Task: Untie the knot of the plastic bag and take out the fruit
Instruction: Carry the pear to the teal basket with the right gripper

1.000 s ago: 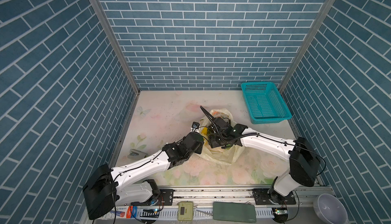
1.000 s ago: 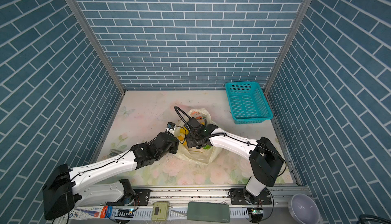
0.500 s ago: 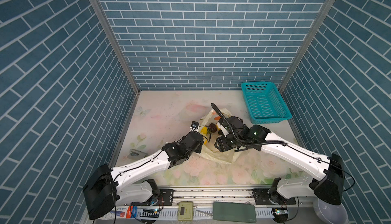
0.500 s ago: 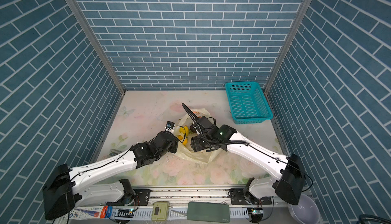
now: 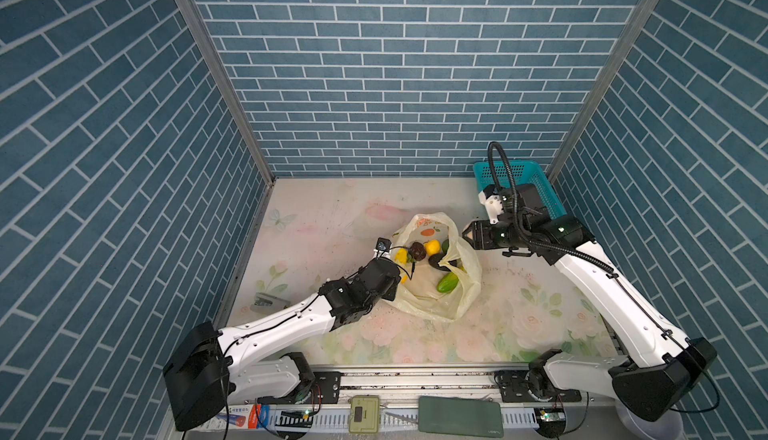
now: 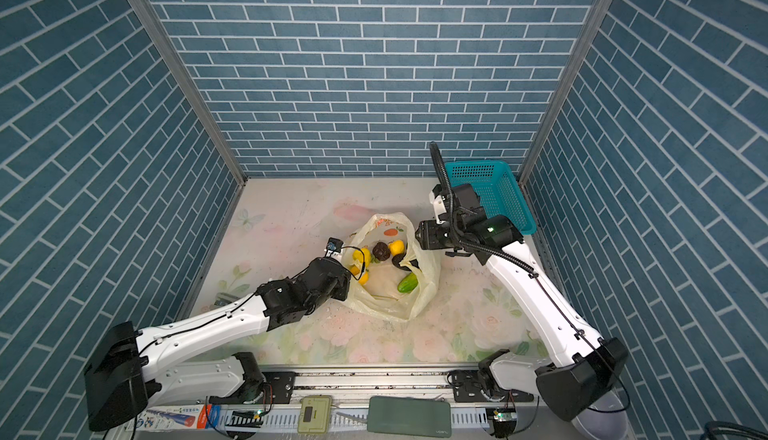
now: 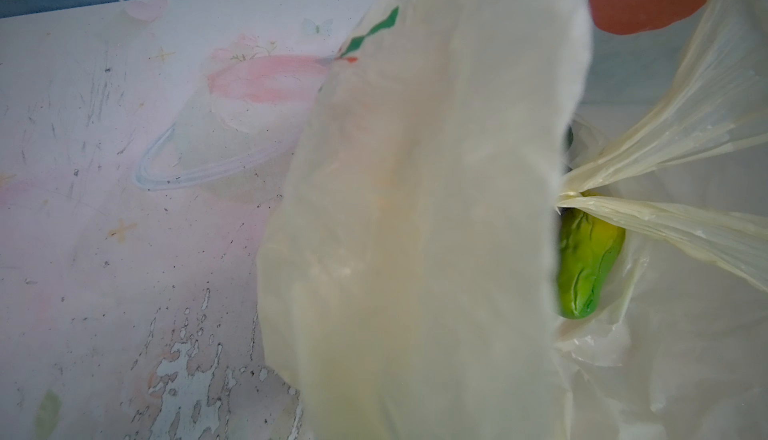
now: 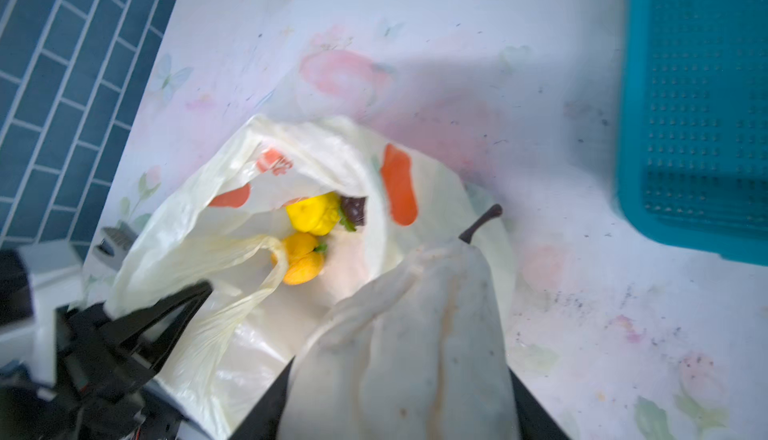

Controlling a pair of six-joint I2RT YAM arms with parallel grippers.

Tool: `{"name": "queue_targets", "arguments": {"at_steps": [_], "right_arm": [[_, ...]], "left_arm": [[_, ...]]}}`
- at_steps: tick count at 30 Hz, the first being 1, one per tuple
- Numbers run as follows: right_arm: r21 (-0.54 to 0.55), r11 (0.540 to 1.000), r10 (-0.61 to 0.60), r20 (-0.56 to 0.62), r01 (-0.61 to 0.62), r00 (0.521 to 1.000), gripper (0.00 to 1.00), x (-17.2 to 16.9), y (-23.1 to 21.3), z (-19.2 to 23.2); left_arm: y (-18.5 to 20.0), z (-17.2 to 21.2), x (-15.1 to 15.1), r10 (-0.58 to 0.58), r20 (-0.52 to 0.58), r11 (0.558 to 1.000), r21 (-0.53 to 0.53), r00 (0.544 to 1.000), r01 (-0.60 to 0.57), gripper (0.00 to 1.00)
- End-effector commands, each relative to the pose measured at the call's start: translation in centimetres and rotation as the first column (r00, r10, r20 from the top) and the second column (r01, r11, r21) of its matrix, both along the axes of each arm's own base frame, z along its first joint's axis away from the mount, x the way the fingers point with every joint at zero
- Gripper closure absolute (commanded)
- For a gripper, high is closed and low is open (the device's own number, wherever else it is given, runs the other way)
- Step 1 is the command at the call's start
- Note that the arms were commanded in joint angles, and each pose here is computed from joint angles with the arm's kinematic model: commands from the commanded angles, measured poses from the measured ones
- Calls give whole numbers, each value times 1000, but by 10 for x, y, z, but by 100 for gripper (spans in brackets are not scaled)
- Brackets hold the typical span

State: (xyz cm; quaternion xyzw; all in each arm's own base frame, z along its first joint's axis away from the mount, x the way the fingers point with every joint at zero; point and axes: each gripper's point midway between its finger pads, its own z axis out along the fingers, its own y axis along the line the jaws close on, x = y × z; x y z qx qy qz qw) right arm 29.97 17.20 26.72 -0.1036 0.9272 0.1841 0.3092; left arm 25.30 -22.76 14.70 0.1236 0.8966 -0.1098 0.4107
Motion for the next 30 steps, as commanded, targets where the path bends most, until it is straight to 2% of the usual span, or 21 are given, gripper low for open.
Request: {"name": "queue_targets", "arguments": {"at_steps": [1, 3, 10, 16, 19, 23, 26, 30], "right_arm": [[11, 999, -37, 45, 37, 998, 45, 40, -22, -8], [38, 994, -100, 45, 98, 994, 45, 67, -41, -18], [3, 956, -293, -1, 293, 956, 45, 144, -116, -68], [-66, 931, -363, -64, 359, 930, 45, 191, -152, -118], [-111, 921, -385, -104, 374, 917, 43, 205, -164, -141], [-172, 908, -406, -142, 382, 903, 30, 209, -174, -161], [-231, 885, -440, -136, 403, 888, 22, 204, -184, -162], [-249, 877, -452, -133, 411, 882, 18, 196, -188, -154]], "left_arm": [[1, 5, 1, -2, 15, 1000, -11, 1000, 2, 100], [-2, 8, 0, -22, 26, 1000, -19, 999, 23, 100], [-11, 13, -8, -89, 52, 995, -48, 995, 92, 100], [-9, 2, -21, -114, 32, 993, -33, 993, 115, 100], [-9, -3, -26, -124, 24, 992, -28, 992, 124, 100], [-7, -7, -29, -124, 22, 992, -9, 992, 124, 100], [-5, -5, -29, -117, 32, 993, -13, 993, 118, 100], [-5, -5, -29, -116, 37, 993, -13, 993, 117, 100]]}}
